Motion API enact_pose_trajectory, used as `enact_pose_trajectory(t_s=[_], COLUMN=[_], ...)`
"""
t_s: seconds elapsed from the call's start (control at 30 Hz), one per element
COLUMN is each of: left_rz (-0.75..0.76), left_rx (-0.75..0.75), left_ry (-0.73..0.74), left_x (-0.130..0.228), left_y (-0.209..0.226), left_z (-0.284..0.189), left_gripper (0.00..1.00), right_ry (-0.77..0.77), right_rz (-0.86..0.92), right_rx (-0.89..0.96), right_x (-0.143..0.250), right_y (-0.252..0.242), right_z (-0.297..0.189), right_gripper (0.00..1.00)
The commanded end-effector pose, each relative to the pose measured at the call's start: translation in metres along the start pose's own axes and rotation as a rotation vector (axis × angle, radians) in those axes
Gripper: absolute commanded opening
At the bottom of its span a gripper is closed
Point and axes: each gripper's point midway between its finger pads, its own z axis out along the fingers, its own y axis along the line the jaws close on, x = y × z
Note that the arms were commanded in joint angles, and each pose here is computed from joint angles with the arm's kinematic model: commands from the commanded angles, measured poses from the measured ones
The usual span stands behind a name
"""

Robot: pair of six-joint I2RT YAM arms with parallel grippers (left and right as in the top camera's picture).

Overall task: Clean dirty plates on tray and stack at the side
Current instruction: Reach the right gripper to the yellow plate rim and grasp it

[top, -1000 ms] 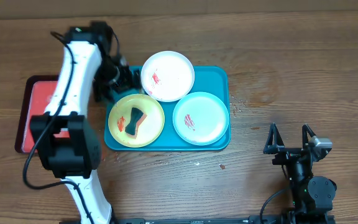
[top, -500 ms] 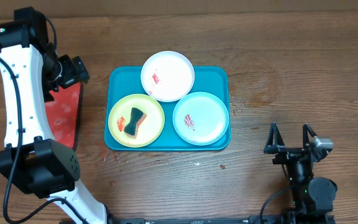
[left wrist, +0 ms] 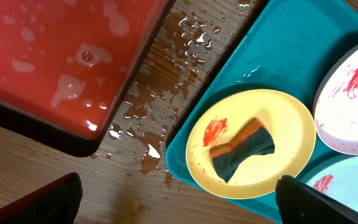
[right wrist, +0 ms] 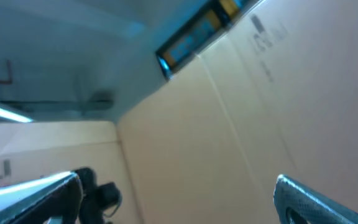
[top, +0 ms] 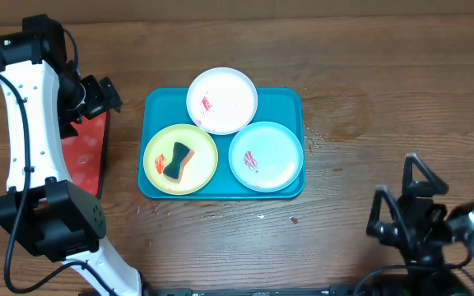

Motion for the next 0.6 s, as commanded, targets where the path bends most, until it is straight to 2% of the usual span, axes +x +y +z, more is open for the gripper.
enact_pose_trajectory(t_s=[0.0,0.1,0.13,0.23,0.33,0.43,0.5,0.57], left_rz=[-0.012,-0.013,-0.013,-0.013,-0.013,-0.014,-0.014,-0.014], left_rx=[0.016,0.015,0.015,0.015,0.013,0.009,0.006,0.004], left_ry=[0.027,0.028,0.029,0.029,0.035,0.045,0.053,0.059], left_x=[0.003,0.003,0.004,0.004,0.005,0.008,0.01,0.011], left_y=[-0.004,-0.004,-0.004,-0.004,-0.003,-0.002,-0.002,-0.001], left_z=[0.005,0.005,0.005,0.005,0.005,0.005,0.005,0.005], left_gripper=[1.0,1.0,1.0,1.0,1.0,1.0,1.0,1.0], right_ry=[0.145,0.453,0.606,0.941,1.107,1.199,1.25,1.319], right_rz=[-0.122,-0.126,-0.094,0.108,0.352,0.53,0.527,0.469], right_rx=[0.091,0.186,0.198,0.171,0.068,-0.106,-0.13,0.007], right_x=[-0.024,-0.006,0.006,0.034,0.047,0.062,0.086,0.121], right_y=[0.013,0.003,0.001,0.007,0.022,0.033,0.027,0.01], right_z=[0.025,0.045,0.051,0.07,0.096,0.121,0.132,0.135], right_gripper=[1.0,1.0,1.0,1.0,1.0,1.0,0.93,0.84])
